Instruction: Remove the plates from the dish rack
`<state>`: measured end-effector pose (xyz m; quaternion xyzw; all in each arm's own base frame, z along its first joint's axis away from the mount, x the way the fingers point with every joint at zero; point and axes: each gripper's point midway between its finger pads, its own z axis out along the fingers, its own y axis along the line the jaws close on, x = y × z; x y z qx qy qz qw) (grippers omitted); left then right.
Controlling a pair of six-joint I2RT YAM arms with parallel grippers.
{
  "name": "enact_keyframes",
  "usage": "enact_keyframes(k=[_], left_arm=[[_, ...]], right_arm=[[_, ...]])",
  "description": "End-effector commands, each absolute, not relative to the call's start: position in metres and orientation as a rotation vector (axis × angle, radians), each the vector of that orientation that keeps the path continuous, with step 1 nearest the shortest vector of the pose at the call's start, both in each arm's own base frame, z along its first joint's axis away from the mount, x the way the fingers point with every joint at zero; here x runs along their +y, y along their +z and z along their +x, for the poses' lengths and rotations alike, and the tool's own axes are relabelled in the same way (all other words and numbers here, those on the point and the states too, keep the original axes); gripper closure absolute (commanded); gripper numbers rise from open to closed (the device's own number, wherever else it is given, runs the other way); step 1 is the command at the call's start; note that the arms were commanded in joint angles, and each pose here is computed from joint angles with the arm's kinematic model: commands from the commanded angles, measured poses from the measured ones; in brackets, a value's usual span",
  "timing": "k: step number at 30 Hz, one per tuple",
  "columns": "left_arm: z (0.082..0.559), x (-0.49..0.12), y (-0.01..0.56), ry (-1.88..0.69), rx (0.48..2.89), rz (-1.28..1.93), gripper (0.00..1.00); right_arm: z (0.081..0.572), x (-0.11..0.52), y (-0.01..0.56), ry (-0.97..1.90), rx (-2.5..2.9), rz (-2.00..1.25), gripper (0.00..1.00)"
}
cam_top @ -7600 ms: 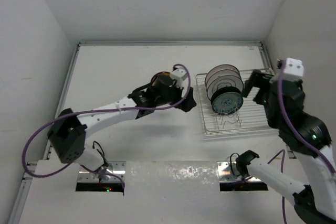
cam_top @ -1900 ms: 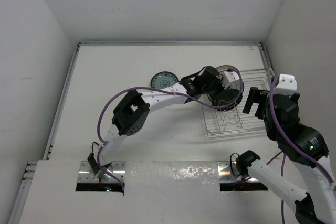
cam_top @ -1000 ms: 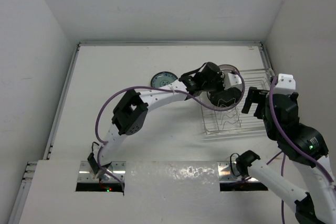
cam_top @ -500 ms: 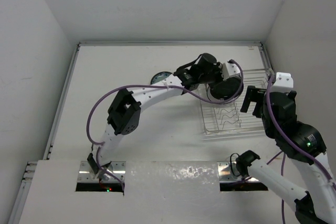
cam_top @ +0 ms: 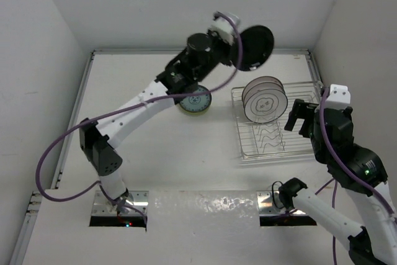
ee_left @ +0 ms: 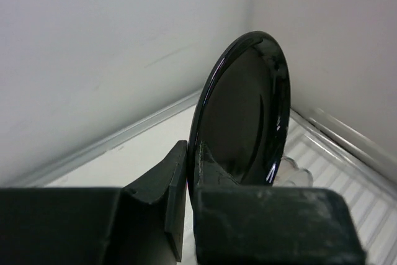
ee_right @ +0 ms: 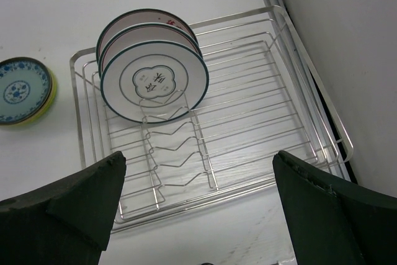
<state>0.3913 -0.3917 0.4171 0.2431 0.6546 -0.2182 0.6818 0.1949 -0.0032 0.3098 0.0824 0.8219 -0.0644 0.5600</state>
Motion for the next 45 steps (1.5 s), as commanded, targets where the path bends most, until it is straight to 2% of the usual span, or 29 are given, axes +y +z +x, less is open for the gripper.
enact_keyframes(k=[1,5,8,12,19,29,32,35,36,37,41,45], left_arm=[[0.465,-0.282,0.392,-0.419,1.675,0.059,1.0],[0.521,-0.188,0.332,-0.538,1.826,-0.222,0.99],[0.548,-0.171,0.275,-0.626,1.943,-0.256,1.0],[0.56,-0.166,0.229,-0.712,2.029,-0.303,1.0],[0.544,-0.169,0.169,-0.759,2.122,-0.347,0.97],[0.512,-0.188,0.135,-0.745,2.184,-0.3,0.93],[0.503,-0.193,0.132,-0.747,2.194,-0.279,0.88],[0.493,-0.199,0.136,-0.71,2.197,-0.251,0.73],[0.489,-0.202,0.133,-0.681,2.204,-0.24,0.63],[0.486,-0.203,0.135,-0.675,2.206,-0.233,0.59],[0.468,-0.201,0.136,-0.64,2.195,-0.234,0.45],[0.458,-0.2,0.143,-0.571,2.181,-0.207,0.38]], right_arm=[[0.204,0.008,0.307,-0.106,1.93,0.198,0.01],[0.21,0.015,0.297,-0.093,1.953,0.176,0.01],[0.214,0.018,0.289,-0.113,1.974,0.161,0.01],[0.218,0.019,0.281,-0.132,1.997,0.149,0.01],[0.221,0.02,0.271,-0.155,2.018,0.137,0.01],[0.224,0.023,0.267,-0.151,2.028,0.129,0.01],[0.224,0.024,0.266,-0.155,2.032,0.126,0.01],[0.225,0.024,0.264,-0.155,2.034,0.125,0.01],[0.226,0.025,0.264,-0.15,2.035,0.125,0.01],[0.226,0.026,0.264,-0.149,2.036,0.125,0.01],[0.227,0.027,0.262,-0.143,2.039,0.122,0.01],[0.228,0.029,0.26,-0.136,2.041,0.12,0.01]])
